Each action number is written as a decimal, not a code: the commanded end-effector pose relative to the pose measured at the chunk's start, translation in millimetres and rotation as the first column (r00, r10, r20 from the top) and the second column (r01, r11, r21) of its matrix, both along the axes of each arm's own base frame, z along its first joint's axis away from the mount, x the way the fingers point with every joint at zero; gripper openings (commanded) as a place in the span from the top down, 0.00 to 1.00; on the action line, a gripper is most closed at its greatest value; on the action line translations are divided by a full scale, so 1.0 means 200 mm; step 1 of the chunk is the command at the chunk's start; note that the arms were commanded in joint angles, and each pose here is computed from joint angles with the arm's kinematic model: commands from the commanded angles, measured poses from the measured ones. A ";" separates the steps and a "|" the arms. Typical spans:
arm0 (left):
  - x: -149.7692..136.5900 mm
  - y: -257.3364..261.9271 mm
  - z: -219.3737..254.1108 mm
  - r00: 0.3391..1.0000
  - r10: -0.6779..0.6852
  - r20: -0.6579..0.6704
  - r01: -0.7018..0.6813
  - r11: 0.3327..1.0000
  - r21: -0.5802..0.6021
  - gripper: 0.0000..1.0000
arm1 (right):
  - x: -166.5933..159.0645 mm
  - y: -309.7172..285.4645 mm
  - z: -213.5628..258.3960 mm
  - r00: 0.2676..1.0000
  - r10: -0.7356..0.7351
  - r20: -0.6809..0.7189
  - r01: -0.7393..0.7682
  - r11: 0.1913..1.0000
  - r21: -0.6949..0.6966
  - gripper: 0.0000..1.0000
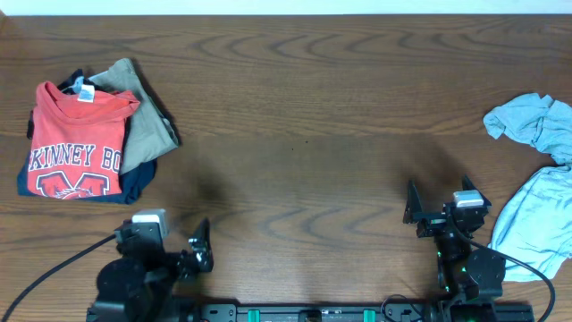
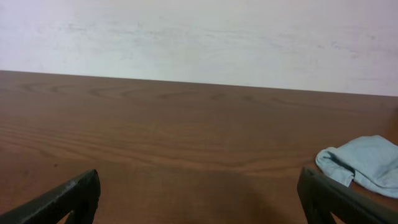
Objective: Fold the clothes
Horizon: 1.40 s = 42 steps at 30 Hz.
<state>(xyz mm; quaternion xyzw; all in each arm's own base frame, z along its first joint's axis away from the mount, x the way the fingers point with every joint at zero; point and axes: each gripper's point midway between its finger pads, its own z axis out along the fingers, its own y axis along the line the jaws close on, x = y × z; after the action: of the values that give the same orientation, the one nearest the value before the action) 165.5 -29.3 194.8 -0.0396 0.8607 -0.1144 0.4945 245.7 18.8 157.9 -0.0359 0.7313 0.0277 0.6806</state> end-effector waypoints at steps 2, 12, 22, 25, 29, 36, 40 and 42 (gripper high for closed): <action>0.10 0.02 -0.12 0.997 0.031 0.073 -0.031 0.999 0.010 0.02 | 0.00 0.00 0.00 1.000 -0.006 0.003 0.006 1.000 -0.013 0.01; 0.35 0.04 -0.04 0.904 0.015 0.427 -0.056 0.995 0.084 0.02 | 0.00 0.00 0.00 1.000 -0.006 0.003 0.006 1.000 -0.013 0.01; 0.39 0.10 -0.27 0.926 0.054 0.374 -0.099 0.990 0.103 0.02 | 0.00 0.00 0.00 1.000 -0.006 0.003 0.006 1.000 -0.013 0.01; 0.39 0.10 -0.28 0.928 0.054 0.369 -0.099 0.990 0.104 0.02 | 0.00 0.00 0.00 1.000 -0.006 0.003 0.006 1.000 -0.013 0.01; 0.39 0.10 -0.28 0.928 0.054 0.368 -0.099 0.990 0.104 0.02 | 0.00 0.00 0.00 1.000 -0.006 0.003 0.006 1.000 -0.013 0.01; 0.39 0.10 -0.28 0.928 0.054 0.368 -0.099 0.990 0.104 0.02 | 0.00 0.00 0.00 1.000 -0.006 0.003 0.006 1.000 -0.013 0.01; 0.39 0.10 -0.28 0.928 0.054 0.368 -0.099 0.990 0.104 0.02 | 0.00 0.00 0.00 1.000 -0.006 0.003 0.006 1.000 -0.013 0.01; 0.39 0.10 -0.28 0.928 0.054 0.368 -0.099 0.990 0.104 0.02 | 0.00 0.00 0.00 1.000 -0.006 0.003 0.006 1.000 -0.013 0.01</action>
<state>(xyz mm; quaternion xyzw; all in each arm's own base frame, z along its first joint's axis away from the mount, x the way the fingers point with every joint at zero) 245.3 -8.8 151.9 -0.0234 0.7420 -0.0490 0.6682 245.8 17.5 157.7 -0.0335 0.7314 0.0248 0.6807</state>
